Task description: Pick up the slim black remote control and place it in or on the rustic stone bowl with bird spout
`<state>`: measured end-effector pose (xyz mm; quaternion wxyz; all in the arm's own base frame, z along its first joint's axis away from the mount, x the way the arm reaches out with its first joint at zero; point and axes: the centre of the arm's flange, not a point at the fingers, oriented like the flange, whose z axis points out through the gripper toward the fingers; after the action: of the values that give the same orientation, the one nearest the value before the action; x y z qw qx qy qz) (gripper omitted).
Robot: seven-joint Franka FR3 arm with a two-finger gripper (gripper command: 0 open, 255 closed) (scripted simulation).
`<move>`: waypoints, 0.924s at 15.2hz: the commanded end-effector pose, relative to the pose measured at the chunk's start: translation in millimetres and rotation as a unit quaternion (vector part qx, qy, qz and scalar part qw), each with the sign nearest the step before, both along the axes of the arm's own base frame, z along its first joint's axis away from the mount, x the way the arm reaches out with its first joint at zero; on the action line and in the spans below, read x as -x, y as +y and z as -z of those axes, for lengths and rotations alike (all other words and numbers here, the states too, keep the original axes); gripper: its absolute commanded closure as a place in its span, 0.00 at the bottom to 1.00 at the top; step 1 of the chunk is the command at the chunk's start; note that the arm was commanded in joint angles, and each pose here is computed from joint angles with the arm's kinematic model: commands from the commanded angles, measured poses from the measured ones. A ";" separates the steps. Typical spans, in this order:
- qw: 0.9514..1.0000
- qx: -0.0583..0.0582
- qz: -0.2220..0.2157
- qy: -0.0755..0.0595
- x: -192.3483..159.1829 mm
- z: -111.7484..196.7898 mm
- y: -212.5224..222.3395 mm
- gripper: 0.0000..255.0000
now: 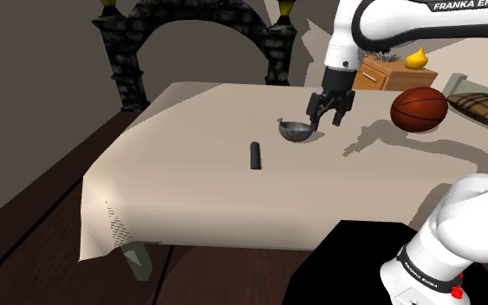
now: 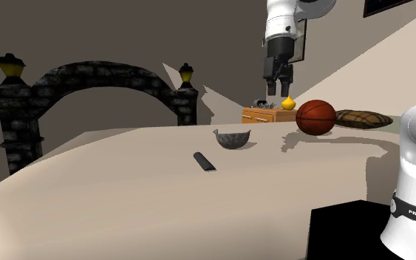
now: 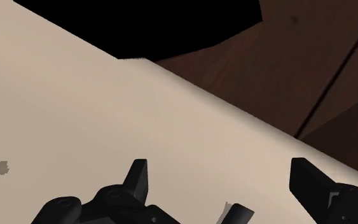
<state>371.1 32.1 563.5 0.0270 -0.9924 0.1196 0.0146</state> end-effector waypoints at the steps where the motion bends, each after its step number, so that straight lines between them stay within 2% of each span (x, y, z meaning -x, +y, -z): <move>1: 1.000 -0.003 0.021 0.007 -25.6 14.2 3.7 0.00; 7: 0.996 -0.012 0.080 0.027 -94.9 60.3 6.6 0.00; 14: 0.987 -0.022 0.150 0.051 -173.0 117.7 0.8 0.00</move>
<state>532.1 35.6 458.0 0.0436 -0.9636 0.2569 0.0598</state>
